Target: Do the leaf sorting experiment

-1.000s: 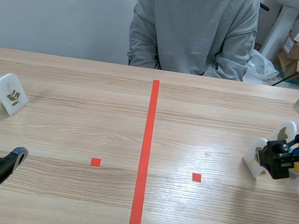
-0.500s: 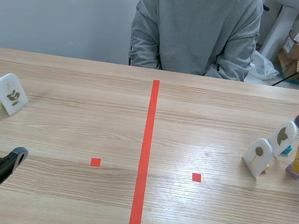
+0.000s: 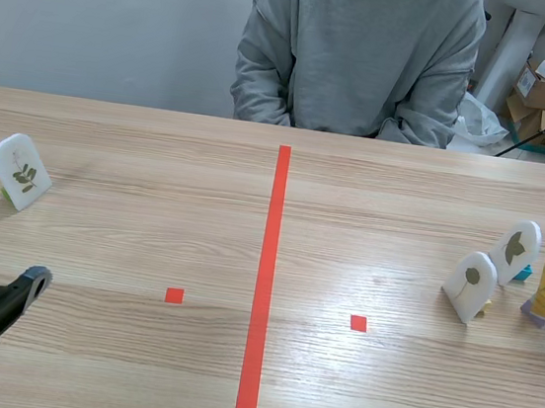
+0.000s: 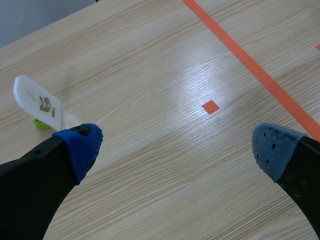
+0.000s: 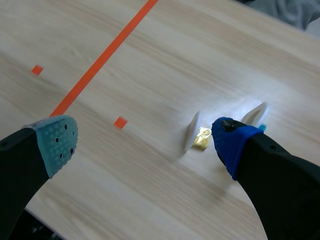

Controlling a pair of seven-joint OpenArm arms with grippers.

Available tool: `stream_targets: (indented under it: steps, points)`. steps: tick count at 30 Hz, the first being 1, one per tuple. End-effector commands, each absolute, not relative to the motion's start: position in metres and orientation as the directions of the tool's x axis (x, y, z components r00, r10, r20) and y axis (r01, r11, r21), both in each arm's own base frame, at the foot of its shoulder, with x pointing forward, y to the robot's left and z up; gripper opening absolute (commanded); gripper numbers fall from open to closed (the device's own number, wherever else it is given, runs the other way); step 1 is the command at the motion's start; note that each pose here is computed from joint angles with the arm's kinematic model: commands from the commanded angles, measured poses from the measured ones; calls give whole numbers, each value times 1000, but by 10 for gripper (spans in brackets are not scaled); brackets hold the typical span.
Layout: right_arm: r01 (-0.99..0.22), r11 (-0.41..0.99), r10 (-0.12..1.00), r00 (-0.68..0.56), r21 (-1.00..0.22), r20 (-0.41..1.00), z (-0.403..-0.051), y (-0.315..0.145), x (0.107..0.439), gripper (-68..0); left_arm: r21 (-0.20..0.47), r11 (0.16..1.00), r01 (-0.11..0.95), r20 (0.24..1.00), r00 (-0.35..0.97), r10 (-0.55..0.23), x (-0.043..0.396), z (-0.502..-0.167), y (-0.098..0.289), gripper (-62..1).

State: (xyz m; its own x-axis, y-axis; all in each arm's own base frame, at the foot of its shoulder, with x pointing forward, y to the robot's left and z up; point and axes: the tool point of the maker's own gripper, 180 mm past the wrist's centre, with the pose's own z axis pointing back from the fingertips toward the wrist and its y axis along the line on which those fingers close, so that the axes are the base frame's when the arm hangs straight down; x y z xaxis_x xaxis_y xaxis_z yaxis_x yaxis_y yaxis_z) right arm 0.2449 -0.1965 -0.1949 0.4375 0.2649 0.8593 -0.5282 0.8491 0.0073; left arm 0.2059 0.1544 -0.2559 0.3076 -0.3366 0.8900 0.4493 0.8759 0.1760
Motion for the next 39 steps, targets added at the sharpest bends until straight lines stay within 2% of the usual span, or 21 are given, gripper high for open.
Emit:
stream_targets:
  steps: [1, 10, 39]
  points:
    - [-543, 840, 267, 454, 26, 850, -201, -192, 238, -128, 181, 871, 456, 905, 269, -329, 209, -245, 150, 14]
    - [-526, 844, 267, 573, 98, 775, -234, -185, 203, -128, 158, 830, 535, 919, 229, -322, 205, -240, 133, 14]
    - [-486, 870, 263, 607, 88, 750, -246, -191, 199, -128, 164, 827, 537, 908, 244, -339, 207, -243, 135, 14]
